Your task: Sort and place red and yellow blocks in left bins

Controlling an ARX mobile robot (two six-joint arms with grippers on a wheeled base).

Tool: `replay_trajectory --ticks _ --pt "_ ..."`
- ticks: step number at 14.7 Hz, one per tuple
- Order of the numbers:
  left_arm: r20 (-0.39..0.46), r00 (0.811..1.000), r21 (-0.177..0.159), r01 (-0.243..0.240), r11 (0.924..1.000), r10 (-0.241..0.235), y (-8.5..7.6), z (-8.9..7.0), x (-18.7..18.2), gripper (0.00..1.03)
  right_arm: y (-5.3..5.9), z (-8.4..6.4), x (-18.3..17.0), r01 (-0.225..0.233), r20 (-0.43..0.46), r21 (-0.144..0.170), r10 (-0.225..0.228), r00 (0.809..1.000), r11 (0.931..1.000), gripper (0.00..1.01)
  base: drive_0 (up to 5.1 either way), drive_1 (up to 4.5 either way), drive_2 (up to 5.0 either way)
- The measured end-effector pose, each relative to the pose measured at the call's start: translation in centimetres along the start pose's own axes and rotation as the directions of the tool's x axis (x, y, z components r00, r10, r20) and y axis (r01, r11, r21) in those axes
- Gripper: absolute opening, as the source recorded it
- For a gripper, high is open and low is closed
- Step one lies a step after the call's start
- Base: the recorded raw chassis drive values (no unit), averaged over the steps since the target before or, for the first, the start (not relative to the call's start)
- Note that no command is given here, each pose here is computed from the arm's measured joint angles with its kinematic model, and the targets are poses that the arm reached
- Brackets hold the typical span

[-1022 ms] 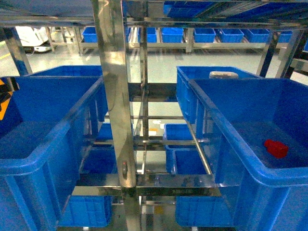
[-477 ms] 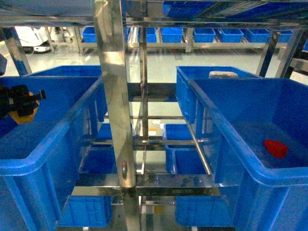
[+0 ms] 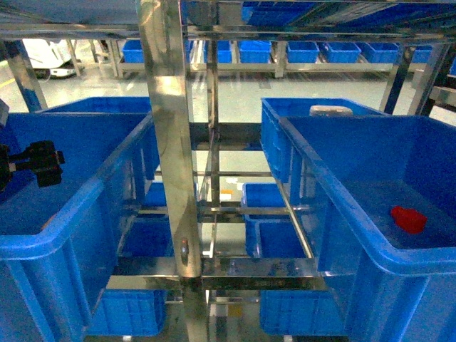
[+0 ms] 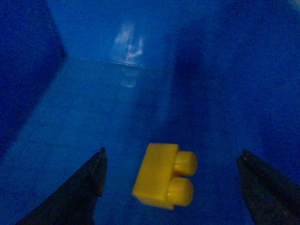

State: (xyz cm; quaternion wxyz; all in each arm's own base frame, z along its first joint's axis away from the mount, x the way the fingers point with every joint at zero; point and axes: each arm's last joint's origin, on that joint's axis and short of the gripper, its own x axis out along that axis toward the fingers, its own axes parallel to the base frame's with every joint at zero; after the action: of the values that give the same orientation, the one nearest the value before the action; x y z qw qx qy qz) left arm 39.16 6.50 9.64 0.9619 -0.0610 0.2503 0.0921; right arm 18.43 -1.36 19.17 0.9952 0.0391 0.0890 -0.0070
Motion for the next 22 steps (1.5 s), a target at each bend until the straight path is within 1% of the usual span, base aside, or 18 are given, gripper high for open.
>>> replay_trajectory --ticks 1,2,3,5,6,7,8,9,10,11,12,13,14,16,18,20,21,22 --pt "0.019 1.000 -0.025 0.011 0.9996 -0.011 -0.1 0.3 -0.9 1.00 0.0 0.0 0.0 0.000 0.000 0.000 0.000 1.000 1.0000 0.98 0.0 0.00 0.0" --pt "0.032 0.999 -0.041 0.016 0.9990 -0.015 -0.1 0.5 -1.4 0.98 0.0 0.0 0.0 0.000 0.000 0.000 0.000 1.000 1.0000 0.98 0.0 0.00 0.0" --pt "0.047 0.998 -0.047 0.031 0.9984 -0.029 -0.2 0.4 -2.1 0.98 0.0 0.0 0.0 0.000 0.000 0.000 0.000 1.000 1.0000 0.98 0.0 0.00 0.0" --pt "0.049 0.998 -0.066 0.045 0.9968 -0.041 -0.1 -0.2 -3.4 0.98 0.0 0.0 0.0 0.000 0.000 0.000 0.000 1.000 1.0000 0.98 0.0 0.00 0.0" --pt "0.057 0.997 -0.070 0.053 0.9961 -0.049 -0.1 -0.2 -3.9 0.98 0.0 0.0 0.0 0.000 0.000 0.000 0.000 1.000 1.0000 0.98 0.0 0.00 0.0" --pt "0.090 0.994 -0.066 0.070 0.9953 -0.064 -0.3 0.2 -4.7 0.98 0.0 0.0 0.0 0.000 0.000 0.000 0.000 1.000 1.0000 0.98 0.0 0.00 0.0" --pt "0.140 0.987 -0.059 0.092 0.9940 -0.083 -0.4 1.1 -5.7 0.98 0.0 0.0 0.0 0.000 0.000 0.000 0.000 1.000 1.0000 0.98 0.0 0.00 0.0" --pt "0.197 0.975 -0.042 0.112 0.9928 -0.102 -0.6 1.7 -6.7 0.98 0.0 0.0 0.0 0.000 0.000 0.000 0.000 1.000 1.0000 0.98 0.0 0.00 0.0" --pt "0.204 0.973 -0.034 0.112 0.9931 -0.103 -0.6 1.8 -7.2 0.98 0.0 0.0 0.0 0.000 0.000 0.000 0.000 1.000 1.0000 0.98 0.0 0.00 0.0" --pt "0.200 0.975 -0.025 0.107 0.9939 -0.100 -0.5 1.3 -8.1 0.98 0.0 0.0 0.0 0.000 0.000 0.000 0.000 1.000 1.0000 0.98 0.0 0.00 0.0" --pt "0.199 0.975 -0.025 0.107 0.9939 -0.100 -0.5 1.0 -9.2 0.98 0.0 0.0 0.0 0.000 0.000 0.000 0.000 1.000 1.0000 0.98 0.0 0.00 0.0" --pt "0.218 0.970 -0.018 0.110 0.9938 -0.103 -0.5 1.2 -10.2 0.98 0.0 0.0 0.0 0.000 0.000 0.000 0.000 1.000 1.0000 0.98 0.0 0.00 0.0" --pt "0.264 0.957 -0.003 0.129 0.9917 -0.123 -0.6 1.7 -11.9 0.98 0.0 0.0 0.0 0.000 0.000 0.000 0.000 1.000 1.0000 0.98 0.0 0.00 0.0" --pt "0.281 0.949 -0.004 0.150 0.9887 -0.143 -0.3 2.4 -13.9 0.98 0.0 0.0 0.0 0.000 0.000 0.000 0.000 1.000 1.0000 0.98 0.0 0.00 0.0" --pt "0.292 0.947 -0.016 0.145 0.9892 -0.135 -0.1 2.5 -16.3 0.98 0.0 0.0 0.0 0.000 0.000 0.000 0.000 1.000 1.0000 0.98 0.0 0.00 0.0" --pt "0.325 0.938 -0.031 0.136 0.9903 -0.119 -0.4 2.4 -19.1 0.98 0.0 0.0 0.0 0.000 0.000 0.000 0.000 1.000 1.0000 0.98 0.0 0.00 0.0" --pt "0.367 0.919 -0.023 0.161 0.9867 -0.141 -1.2 3.0 -20.3 0.98 0.0 0.0 0.0 0.000 0.000 0.000 0.000 1.000 1.0000 0.98 0.0 0.00 0.0" --pt "0.426 0.887 -0.020 0.204 0.9789 -0.176 -2.1 3.7 -21.4 0.98 0.0 0.0 0.0 0.000 0.000 0.000 0.000 1.000 1.0000 0.98 0.0 0.00 0.0"
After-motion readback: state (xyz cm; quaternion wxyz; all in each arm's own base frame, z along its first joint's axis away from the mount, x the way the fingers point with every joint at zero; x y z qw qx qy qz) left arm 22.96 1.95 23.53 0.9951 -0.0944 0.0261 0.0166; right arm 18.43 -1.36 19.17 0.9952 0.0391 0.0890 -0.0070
